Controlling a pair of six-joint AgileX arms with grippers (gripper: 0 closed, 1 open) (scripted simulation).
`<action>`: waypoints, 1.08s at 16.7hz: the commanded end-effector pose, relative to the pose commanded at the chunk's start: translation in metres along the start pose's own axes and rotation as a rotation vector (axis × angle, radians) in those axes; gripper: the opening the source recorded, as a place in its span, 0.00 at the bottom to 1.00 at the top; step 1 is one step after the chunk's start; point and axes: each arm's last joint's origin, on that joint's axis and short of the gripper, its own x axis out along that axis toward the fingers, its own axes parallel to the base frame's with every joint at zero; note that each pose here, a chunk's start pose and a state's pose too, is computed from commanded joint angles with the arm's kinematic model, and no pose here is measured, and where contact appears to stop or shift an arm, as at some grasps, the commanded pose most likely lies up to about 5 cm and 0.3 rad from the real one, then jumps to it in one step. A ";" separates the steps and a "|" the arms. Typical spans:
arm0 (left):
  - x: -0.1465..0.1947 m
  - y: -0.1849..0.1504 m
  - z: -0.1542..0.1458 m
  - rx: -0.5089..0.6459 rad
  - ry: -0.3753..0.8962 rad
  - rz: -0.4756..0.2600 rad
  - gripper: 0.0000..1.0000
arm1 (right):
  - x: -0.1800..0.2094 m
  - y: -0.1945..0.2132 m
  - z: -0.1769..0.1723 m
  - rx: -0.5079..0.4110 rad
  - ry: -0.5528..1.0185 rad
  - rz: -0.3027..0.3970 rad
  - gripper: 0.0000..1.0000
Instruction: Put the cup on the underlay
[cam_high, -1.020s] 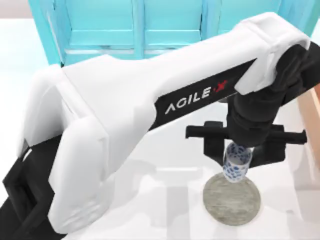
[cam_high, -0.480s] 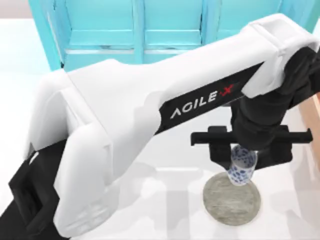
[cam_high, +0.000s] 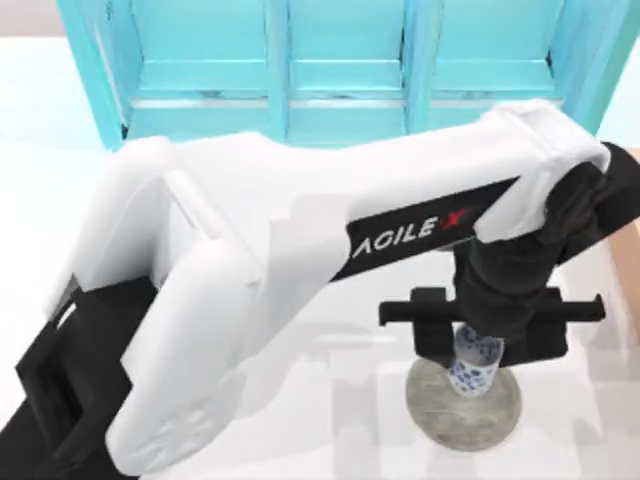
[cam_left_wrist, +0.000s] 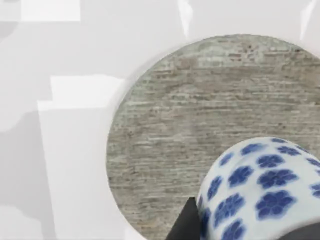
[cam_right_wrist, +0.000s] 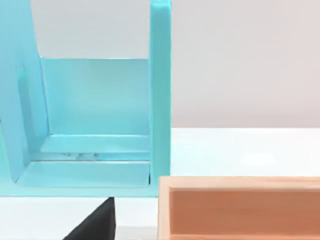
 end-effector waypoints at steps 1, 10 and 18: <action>0.008 0.000 -0.001 0.000 0.002 0.001 0.00 | 0.000 0.000 0.000 0.000 0.000 0.000 1.00; 0.015 0.001 -0.001 -0.004 0.004 0.003 0.30 | 0.000 0.000 0.000 0.000 0.000 0.000 1.00; 0.015 0.001 -0.001 -0.004 0.004 0.003 0.90 | 0.000 0.000 0.000 0.000 0.000 0.000 1.00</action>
